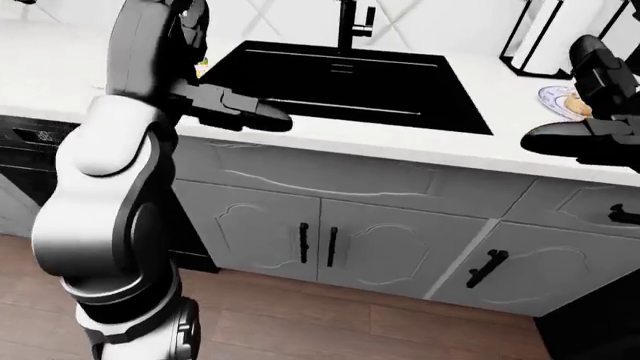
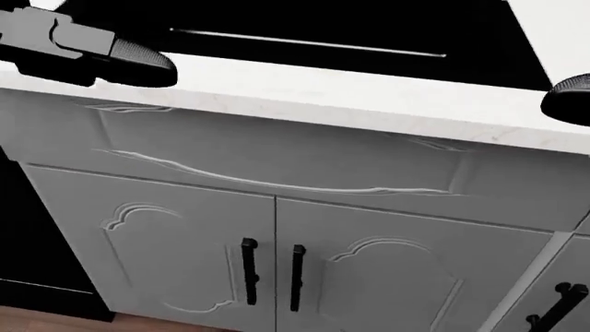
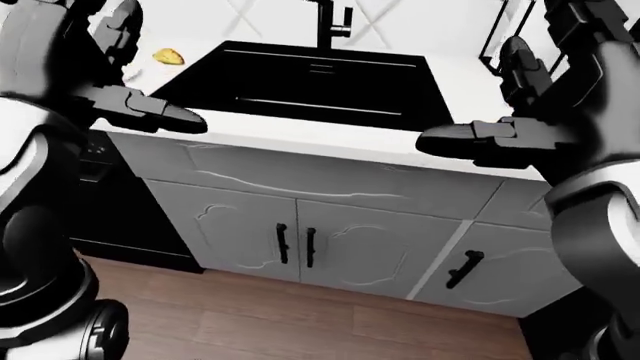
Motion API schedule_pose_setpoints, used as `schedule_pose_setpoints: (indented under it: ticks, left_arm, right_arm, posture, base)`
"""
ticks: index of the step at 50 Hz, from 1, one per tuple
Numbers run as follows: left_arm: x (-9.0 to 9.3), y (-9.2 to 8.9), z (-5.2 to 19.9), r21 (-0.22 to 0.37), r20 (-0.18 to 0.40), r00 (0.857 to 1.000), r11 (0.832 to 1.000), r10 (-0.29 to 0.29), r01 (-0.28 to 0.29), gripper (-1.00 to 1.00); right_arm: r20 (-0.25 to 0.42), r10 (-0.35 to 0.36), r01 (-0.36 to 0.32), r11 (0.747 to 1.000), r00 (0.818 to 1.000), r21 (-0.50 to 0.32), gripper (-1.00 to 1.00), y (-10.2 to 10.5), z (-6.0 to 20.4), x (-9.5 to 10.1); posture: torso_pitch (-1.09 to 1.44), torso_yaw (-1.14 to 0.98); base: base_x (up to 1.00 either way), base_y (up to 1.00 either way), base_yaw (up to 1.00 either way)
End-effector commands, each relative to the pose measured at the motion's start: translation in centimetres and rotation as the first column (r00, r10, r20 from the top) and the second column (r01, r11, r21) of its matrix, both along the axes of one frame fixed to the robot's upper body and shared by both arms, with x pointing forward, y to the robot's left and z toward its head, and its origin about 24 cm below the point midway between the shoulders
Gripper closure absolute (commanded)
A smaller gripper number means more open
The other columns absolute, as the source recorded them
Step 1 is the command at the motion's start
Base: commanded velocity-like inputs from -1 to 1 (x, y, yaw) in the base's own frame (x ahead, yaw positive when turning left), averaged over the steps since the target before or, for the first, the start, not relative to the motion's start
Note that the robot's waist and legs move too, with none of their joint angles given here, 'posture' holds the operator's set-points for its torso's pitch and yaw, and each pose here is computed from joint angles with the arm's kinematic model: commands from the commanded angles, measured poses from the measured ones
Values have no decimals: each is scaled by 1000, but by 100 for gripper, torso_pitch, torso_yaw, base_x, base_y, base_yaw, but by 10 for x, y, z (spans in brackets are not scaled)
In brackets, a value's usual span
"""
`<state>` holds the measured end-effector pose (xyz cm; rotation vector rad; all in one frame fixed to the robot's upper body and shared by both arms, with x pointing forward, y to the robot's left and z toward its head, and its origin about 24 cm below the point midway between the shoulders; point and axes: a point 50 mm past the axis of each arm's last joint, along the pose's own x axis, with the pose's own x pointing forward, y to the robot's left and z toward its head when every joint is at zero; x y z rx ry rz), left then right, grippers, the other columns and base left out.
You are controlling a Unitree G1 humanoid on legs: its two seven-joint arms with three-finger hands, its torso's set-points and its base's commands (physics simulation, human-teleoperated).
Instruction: Place the pastries on the plates.
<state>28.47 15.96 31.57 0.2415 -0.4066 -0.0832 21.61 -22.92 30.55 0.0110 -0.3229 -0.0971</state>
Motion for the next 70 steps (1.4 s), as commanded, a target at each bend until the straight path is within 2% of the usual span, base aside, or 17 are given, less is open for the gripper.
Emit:
schedule_pose_setpoints:
  ticks: [1,9,24,32,40,53,56,59,61,64,70]
  left_arm:
    - [-5,0,9,8,58,998,1000,2,-3,-100]
    - [-5,-3,-6,11,44,999,1000,0,-1,-100]
    - [-4,-3,-11,8,34,999,1000,4,-4,-100]
    - [-4,-4,-15,9,32,999,1000,0,0,-100]
    - [-6,-6,-4,6,48,999,1000,-2,2,-100]
    - [-6,-9,-7,12,47,999,1000,-10,9,-100]
    - [-6,-11,-8,16,46,999,1000,-13,13,-100]
    - [-7,-13,-3,21,50,999,1000,-16,15,-100]
    - [-6,-13,-1,23,52,999,1000,-17,16,-100]
    - [-6,-14,-3,23,50,999,1000,-18,17,-100]
    - [-7,-15,0,26,52,998,999,-22,21,-100]
  right_arm:
    - [61,-11,11,1000,998,-8,-100,0,11,-6]
    - [49,-3,3,1000,999,11,-100,8,1,2]
    - [47,15,-15,1000,999,11,-100,26,-5,14]
    - [49,-5,4,1000,999,21,-100,21,-7,15]
    - [61,-2,1,1000,998,10,-100,21,1,11]
    - [52,-5,4,1000,999,14,-100,17,-6,13]
    - [54,49,-52,997,997,57,-100,17,-8,10]
    - [25,42,-43,998,999,38,-100,16,-10,11]
    - [5,74,-74,997,997,29,-100,19,-14,12]
    - [-4,85,-85,996,996,7,-100,20,-15,12]
    - [16,106,-105,994,994,-34,-100,26,-8,12]
  posture:
    - [0,0]
    - [0,0]
    - [0,0]
    - [0,0]
    - [0,0]
    - [0,0]
    - [0,0]
    - [0,0]
    - [0,0]
    - [0,0]
    - [0,0]
  base:
    - [0,68,0]
    - [0,68,0]
    - [0,86,0]
    - [0,92,0]
    - [0,92,0]
    - [0,81,0]
    - [0,22,0]
    - [0,0,-58]
    - [0,0,-94]
    - [0,0,-67]
    - [0,0,-4]
